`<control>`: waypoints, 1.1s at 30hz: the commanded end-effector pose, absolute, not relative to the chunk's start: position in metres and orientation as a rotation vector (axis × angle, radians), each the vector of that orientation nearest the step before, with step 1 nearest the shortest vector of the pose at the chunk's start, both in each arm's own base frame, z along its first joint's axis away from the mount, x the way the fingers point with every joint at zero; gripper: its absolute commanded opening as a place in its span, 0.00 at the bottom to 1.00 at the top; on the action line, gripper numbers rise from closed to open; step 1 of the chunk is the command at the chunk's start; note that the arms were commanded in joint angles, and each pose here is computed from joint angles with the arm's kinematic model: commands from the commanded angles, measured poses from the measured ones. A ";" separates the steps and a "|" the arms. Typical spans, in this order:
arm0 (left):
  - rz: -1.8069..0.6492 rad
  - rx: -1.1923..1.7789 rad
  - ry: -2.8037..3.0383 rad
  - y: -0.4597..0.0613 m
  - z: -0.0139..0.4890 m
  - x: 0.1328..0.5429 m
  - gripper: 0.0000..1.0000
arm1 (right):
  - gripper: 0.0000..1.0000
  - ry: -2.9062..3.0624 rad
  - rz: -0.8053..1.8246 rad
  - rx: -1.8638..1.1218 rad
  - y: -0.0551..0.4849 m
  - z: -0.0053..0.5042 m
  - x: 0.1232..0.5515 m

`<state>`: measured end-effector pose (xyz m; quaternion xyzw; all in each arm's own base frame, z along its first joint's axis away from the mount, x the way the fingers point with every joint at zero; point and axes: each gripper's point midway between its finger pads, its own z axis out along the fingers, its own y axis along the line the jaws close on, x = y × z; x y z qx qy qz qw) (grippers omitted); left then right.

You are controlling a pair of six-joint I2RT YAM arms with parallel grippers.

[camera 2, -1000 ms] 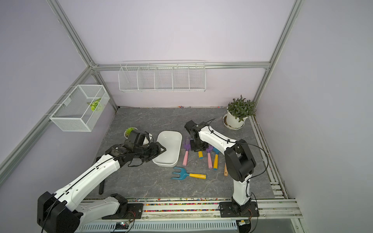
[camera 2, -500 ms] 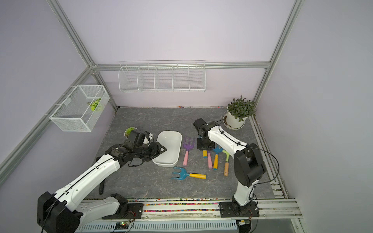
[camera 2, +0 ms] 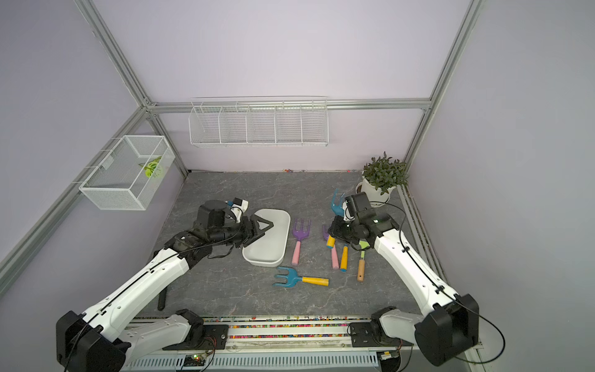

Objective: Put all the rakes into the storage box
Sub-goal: Pick up the rake at the center of the board.

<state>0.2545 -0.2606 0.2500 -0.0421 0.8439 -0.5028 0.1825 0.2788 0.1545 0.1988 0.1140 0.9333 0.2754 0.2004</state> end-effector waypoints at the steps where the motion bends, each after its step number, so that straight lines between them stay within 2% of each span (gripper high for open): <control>1: -1.589 -0.031 2.275 -0.279 0.286 0.259 0.69 | 0.00 2.487 0.969 0.322 0.168 0.228 0.278; 9: -1.748 0.044 2.150 -0.294 0.326 0.262 0.67 | 0.00 2.391 1.207 0.301 0.185 0.268 0.269; 19: -1.845 0.117 2.027 -0.301 0.366 0.260 0.66 | 0.00 2.216 1.635 0.191 0.232 0.328 0.280; 26: -1.868 0.183 2.039 -0.315 0.369 0.254 0.60 | 0.00 2.206 1.691 0.073 0.269 0.350 0.287; 33: -1.845 0.187 2.041 -0.305 0.361 0.242 0.62 | 0.00 2.123 1.774 0.135 0.277 0.363 0.309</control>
